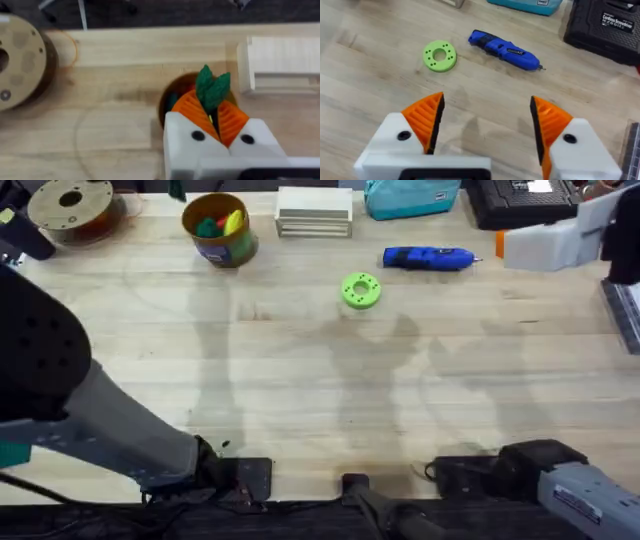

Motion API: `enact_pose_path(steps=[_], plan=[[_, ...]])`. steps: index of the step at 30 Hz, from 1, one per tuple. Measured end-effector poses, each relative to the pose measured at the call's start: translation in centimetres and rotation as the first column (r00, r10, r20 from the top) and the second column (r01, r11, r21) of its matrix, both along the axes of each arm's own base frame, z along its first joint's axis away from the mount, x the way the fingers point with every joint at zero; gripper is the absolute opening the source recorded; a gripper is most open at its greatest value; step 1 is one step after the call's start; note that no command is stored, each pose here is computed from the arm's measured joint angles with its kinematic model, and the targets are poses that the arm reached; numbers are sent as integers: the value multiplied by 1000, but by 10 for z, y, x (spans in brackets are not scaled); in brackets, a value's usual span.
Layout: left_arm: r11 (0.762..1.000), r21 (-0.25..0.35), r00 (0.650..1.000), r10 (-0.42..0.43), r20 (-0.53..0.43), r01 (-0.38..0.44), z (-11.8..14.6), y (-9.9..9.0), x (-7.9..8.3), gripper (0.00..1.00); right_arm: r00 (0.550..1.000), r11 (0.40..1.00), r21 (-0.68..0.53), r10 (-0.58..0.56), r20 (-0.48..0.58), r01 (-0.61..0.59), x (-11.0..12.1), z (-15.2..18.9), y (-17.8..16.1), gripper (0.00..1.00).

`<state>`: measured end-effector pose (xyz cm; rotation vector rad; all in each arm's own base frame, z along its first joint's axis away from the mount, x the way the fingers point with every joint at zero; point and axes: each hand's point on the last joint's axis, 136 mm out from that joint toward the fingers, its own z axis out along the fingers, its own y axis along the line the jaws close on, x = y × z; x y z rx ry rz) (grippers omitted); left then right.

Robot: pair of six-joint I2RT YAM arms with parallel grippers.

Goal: Pick up the gripper from the table and insert it into the empty holder that is missing its gripper. Then pick up a screw, insert it into the mounting hole, and use the screwdriver to tighten it. Finally, clean up the table by picking up the vegetable and placing it into the bucket.

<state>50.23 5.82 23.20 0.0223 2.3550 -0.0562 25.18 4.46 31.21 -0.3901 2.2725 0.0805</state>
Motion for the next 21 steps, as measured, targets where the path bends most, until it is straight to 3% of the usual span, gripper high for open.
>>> enact_pose_path(steps=[1, 2, 10, 11, 14, 19, 21], plan=[[1000, 4, 1000, -1, 20, 1, 1, 1, 6, 17, 1000, 1000, 0, 0, 0, 0, 0, 0, 0, 934], [1000, 10, 998, -1, 57, 1, -3, 4, 22, 17, 1000, 1000, 0, 0, 0, 0, 0, 0, 0, 934], [1000, 4, 1000, -1, 24, 1, -50, 8, 47, 17, 1000, 1000, 0, 0, 0, 0, 0, 0, 0, 934], [1000, 0, 1000, -3, 1, 3, -65, 7, 50, 17, 1000, 1000, 0, 0, 0, 0, 0, 0, 0, 934], [1000, -2, 1000, -3, -11, 3, -72, 7, 50, 23, 1000, 1000, 0, 0, 0, 0, 0, 0, 0, 934], [1000, -2, 1000, -3, -13, 3, -72, 7, 50, 139, 1000, 1000, 0, 0, 0, 0, 0, 0, 0, 934], [1000, -4, 1000, -2, -17, 2, -72, 7, 49, 236, 1000, 1000, 0, 0, 0, 0, 0, 0, 0, 934]])
